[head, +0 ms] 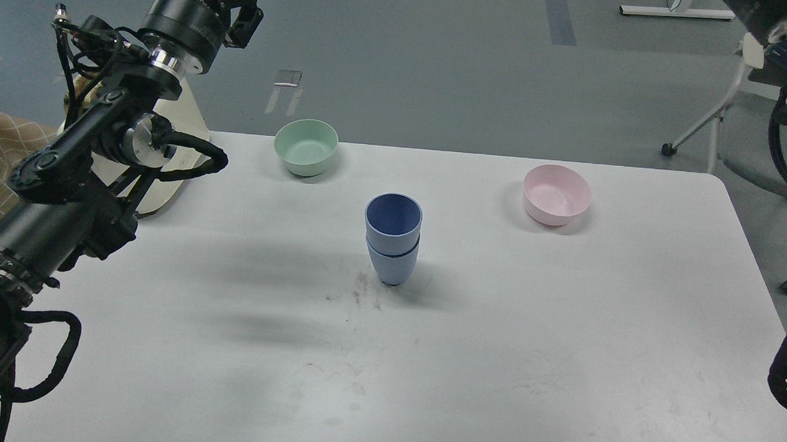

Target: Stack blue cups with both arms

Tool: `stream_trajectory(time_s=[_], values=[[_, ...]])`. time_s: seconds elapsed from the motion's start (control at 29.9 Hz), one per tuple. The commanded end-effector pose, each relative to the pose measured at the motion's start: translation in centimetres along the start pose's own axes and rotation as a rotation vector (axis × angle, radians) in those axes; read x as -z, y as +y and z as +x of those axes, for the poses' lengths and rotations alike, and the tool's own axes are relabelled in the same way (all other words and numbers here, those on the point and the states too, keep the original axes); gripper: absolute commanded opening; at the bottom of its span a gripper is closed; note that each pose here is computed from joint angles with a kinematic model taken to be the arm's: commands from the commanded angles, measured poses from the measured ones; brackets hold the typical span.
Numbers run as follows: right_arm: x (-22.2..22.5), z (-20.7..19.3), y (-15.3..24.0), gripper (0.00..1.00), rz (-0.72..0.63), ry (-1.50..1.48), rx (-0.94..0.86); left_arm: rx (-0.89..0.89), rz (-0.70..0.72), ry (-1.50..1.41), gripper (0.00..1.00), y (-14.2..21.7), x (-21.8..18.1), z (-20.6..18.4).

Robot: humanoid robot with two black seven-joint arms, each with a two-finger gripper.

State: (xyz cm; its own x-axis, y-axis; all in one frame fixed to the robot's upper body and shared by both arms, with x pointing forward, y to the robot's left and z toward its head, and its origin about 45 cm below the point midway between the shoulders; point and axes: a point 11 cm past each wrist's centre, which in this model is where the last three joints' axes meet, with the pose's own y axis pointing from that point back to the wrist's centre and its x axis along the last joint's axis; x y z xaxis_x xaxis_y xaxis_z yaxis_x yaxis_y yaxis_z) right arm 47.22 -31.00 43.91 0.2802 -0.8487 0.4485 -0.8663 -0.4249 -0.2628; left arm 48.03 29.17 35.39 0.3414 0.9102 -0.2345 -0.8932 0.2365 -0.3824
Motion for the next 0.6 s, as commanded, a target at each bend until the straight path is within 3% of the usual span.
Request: stream_trajectory(time_s=[0.0,0.23,0.57], values=[[-2.0,3.4,2.0,1.0,0.0,-0.179,-0.08,-0.01,-0.028,0.069,0.98,0.0,-0.8,0.5],[-7.0,6.8,5.6,1.0,0.039,-0.595,-0.262,-0.056,-0.023,0.098,0.98,0.9,-0.2,1.8],[-9.4,6.2,7.6,1.0,0.087,-0.8,-0.326,-0.049,-0.01,0.119,0.98,0.8,0.0,1.6]])
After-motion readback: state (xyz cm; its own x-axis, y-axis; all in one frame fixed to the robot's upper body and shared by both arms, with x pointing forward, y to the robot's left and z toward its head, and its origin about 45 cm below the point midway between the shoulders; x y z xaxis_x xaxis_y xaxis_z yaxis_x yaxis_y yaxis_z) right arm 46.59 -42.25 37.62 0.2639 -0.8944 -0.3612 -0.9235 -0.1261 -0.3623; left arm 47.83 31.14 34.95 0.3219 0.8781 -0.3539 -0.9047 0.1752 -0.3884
